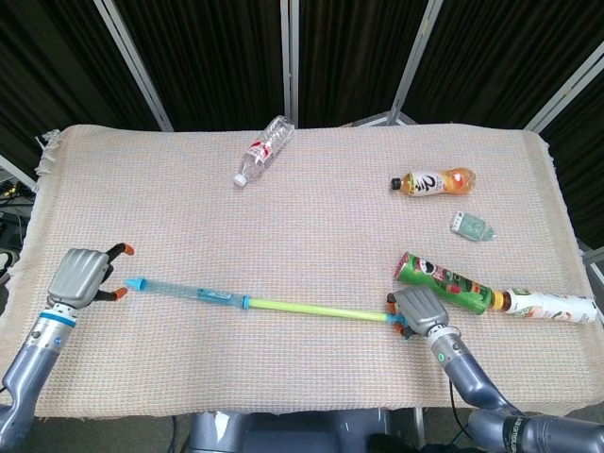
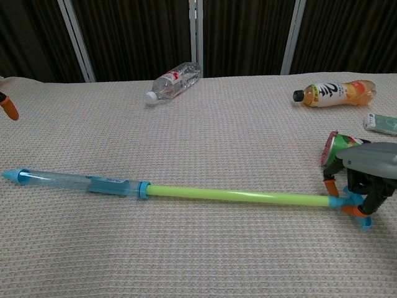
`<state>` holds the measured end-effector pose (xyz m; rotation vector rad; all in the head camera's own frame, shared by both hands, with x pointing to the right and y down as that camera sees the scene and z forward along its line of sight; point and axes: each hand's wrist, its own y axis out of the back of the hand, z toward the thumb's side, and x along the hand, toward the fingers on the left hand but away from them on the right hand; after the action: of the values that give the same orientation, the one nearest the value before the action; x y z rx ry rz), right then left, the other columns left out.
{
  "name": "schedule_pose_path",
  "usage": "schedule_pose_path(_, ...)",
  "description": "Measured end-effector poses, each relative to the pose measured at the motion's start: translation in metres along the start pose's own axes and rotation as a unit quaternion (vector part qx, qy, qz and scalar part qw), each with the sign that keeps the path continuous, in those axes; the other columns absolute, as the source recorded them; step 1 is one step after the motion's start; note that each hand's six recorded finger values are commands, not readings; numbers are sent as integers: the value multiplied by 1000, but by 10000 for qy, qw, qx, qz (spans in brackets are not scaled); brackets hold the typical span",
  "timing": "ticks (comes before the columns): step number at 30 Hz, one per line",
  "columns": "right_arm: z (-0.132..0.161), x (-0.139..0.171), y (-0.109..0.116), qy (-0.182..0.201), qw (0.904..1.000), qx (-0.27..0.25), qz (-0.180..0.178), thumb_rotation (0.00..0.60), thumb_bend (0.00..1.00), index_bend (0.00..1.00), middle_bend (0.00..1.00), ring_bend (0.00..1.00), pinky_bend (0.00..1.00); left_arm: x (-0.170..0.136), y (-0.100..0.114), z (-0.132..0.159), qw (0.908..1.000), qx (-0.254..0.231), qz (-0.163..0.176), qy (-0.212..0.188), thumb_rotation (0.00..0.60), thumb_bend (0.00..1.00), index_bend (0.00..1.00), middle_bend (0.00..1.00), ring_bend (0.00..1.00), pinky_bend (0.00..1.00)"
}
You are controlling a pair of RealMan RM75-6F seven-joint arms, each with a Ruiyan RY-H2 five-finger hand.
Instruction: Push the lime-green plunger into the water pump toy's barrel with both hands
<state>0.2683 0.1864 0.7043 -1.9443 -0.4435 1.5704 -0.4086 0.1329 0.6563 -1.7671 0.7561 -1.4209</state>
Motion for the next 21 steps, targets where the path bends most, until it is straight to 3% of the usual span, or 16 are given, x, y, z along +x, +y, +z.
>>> schedule_pose_path(9,-3,0,1,-58,10000,25,6,600,381,650,1000,1000,1000,34,-39,11,9973,-10,-730,3,600,20,382,982,877,1000)
schedule_pose_path(21,-3,-1,1,-82,10000,34,2,600,386,650,1000,1000,1000,35,-61,15,9923,-136,-1231,-14,600,153,402,982,877,1000)
